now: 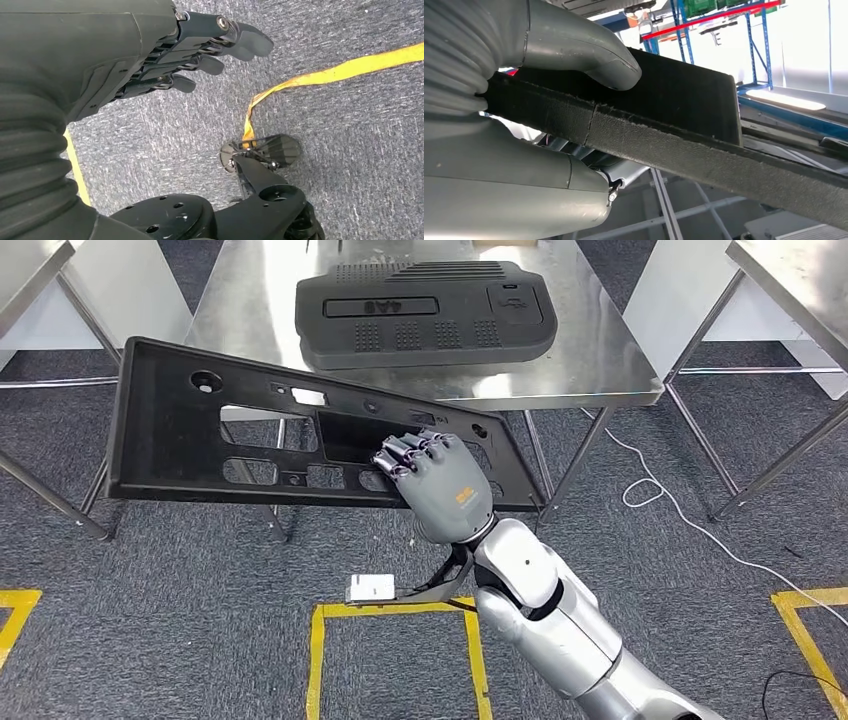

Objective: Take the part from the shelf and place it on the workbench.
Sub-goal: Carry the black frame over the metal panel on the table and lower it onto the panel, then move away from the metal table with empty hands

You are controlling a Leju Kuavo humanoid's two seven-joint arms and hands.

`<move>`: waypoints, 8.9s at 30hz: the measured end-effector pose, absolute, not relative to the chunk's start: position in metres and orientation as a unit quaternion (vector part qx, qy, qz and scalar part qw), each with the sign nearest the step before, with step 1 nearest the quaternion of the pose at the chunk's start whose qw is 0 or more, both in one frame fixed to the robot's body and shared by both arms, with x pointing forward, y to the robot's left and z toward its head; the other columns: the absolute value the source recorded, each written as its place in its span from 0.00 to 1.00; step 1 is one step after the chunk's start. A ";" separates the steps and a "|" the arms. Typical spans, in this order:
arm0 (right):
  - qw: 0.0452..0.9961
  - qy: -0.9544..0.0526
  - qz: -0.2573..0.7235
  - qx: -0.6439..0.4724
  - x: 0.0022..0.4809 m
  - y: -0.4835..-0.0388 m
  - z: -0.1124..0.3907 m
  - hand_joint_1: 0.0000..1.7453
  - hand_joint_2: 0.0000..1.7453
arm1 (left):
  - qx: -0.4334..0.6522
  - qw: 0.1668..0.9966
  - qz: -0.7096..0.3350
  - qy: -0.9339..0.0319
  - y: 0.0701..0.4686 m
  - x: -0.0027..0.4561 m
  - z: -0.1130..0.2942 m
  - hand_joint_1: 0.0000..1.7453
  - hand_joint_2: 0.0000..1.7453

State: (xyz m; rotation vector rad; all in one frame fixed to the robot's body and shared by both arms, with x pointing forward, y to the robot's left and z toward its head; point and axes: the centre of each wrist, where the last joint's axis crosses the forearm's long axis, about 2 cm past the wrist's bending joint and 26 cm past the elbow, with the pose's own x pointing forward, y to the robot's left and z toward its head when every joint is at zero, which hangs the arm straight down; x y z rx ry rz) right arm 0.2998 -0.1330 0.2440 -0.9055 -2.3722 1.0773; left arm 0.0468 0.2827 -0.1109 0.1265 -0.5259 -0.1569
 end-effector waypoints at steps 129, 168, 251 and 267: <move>0.155 -0.727 0.482 -0.465 0.315 -0.137 0.217 1.00 1.00 | 0.071 0.967 -0.080 -0.231 0.283 0.046 -0.111 0.00 1.00; 0.077 -0.634 0.547 -0.541 0.425 -0.282 0.224 1.00 1.00 | 0.050 0.966 -0.104 -0.231 0.284 0.058 -0.110 0.00 1.00; 0.472 -0.813 0.339 -0.042 0.362 -0.253 0.144 0.00 0.00 | 0.047 0.951 -0.138 -0.271 0.267 0.065 -0.108 0.00 0.00; 0.339 -0.916 0.114 0.181 0.266 -0.189 0.201 0.00 0.00 | 0.068 0.957 -0.105 -0.262 0.266 0.049 -0.110 0.00 0.00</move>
